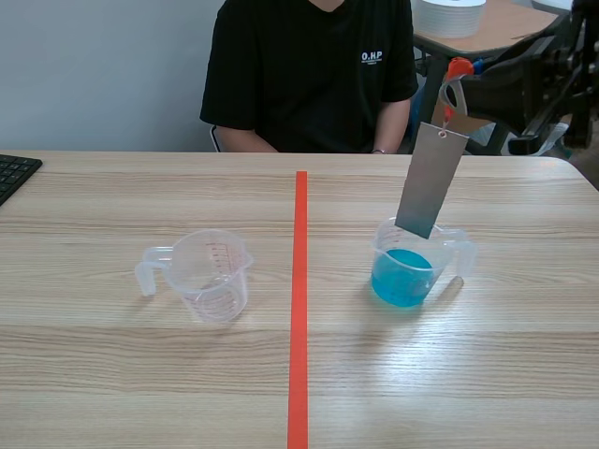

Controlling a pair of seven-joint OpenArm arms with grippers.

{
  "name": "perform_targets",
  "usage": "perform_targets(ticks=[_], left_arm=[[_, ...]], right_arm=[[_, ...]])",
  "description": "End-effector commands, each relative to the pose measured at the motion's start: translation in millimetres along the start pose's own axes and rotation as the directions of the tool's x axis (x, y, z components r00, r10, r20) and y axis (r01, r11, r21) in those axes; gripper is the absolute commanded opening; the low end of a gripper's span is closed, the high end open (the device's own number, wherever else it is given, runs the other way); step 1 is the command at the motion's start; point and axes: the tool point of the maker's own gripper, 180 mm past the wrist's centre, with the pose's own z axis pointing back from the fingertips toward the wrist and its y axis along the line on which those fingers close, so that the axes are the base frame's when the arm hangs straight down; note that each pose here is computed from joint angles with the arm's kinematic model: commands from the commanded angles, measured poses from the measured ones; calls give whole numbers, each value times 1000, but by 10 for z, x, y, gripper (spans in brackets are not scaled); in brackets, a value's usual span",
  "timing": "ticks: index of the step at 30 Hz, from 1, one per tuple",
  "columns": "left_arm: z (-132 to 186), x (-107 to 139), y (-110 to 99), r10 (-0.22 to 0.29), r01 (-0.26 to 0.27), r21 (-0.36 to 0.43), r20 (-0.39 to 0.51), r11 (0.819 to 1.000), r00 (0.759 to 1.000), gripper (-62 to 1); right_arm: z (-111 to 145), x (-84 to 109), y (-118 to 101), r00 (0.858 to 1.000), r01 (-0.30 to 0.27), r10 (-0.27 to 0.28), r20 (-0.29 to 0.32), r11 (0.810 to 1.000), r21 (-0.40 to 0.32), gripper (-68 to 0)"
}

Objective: Do the redox reaction experiment.
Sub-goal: 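Lower the plate into the blue solution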

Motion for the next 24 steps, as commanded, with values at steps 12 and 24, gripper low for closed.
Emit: perform_targets(ticks=[12, 24], left_arm=[[27, -106, 48, -5, 5, 7, -22, 1000, 1000, -564], [27, -106, 48, -5, 5, 7, -22, 1000, 1000, -564]], right_arm=[[-13, -213, -190, 998, 55, -54, 17, 998, -35, -662], [-224, -674, 11, 999, 35, -34, -41, 999, 19, -662]])
